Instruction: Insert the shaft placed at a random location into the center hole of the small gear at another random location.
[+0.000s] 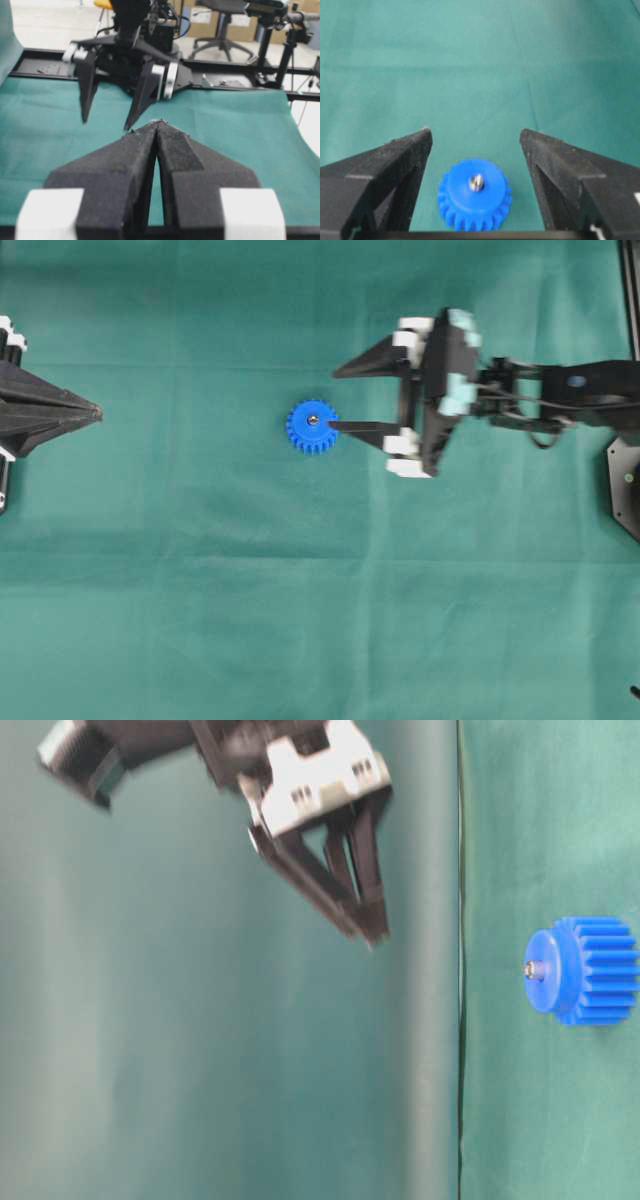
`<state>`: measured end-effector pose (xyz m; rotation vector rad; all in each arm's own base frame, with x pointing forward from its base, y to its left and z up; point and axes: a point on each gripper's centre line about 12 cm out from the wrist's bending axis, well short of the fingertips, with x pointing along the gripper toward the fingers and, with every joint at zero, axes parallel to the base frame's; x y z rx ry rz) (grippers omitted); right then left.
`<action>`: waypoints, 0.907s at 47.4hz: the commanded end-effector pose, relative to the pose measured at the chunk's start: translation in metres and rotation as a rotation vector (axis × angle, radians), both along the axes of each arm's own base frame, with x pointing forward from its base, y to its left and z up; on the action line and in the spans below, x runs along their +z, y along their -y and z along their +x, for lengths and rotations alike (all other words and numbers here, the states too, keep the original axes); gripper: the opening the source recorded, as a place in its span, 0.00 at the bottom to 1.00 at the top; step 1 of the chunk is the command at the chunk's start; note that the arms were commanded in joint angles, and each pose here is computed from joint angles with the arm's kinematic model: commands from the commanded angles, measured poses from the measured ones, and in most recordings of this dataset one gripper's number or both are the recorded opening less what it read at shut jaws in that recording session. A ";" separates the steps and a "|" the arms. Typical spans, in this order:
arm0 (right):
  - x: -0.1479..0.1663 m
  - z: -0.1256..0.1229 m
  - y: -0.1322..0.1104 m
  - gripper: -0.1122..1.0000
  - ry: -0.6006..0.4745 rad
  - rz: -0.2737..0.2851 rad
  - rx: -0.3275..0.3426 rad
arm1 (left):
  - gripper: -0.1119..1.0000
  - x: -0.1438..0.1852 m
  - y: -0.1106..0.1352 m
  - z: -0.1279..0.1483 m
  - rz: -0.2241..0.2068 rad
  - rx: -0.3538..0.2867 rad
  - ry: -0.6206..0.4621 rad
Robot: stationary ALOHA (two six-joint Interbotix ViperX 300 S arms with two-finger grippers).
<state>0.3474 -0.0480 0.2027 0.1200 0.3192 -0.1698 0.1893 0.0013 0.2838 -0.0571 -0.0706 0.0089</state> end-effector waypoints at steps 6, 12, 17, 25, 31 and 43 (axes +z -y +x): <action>0.022 -0.045 -0.009 0.76 0.088 -0.010 0.011 | 0.10 0.003 0.000 0.001 -0.001 -0.001 0.011; 0.029 -0.070 -0.014 0.76 0.128 -0.012 0.014 | 0.10 0.003 0.000 0.000 -0.001 -0.001 0.011; 0.035 -0.089 -0.017 0.76 0.162 -0.016 0.020 | 0.10 0.003 0.000 0.000 -0.003 -0.001 0.012; 0.037 -0.108 -0.019 0.76 0.186 -0.019 0.022 | 0.10 0.003 0.000 0.000 0.000 -0.001 0.011; 0.037 -0.113 -0.020 0.76 0.186 -0.019 0.023 | 0.10 0.003 0.000 0.000 0.000 -0.001 0.012; 0.036 -0.113 -0.020 0.76 0.177 -0.018 0.024 | 0.10 0.003 0.000 0.000 0.000 -0.001 0.012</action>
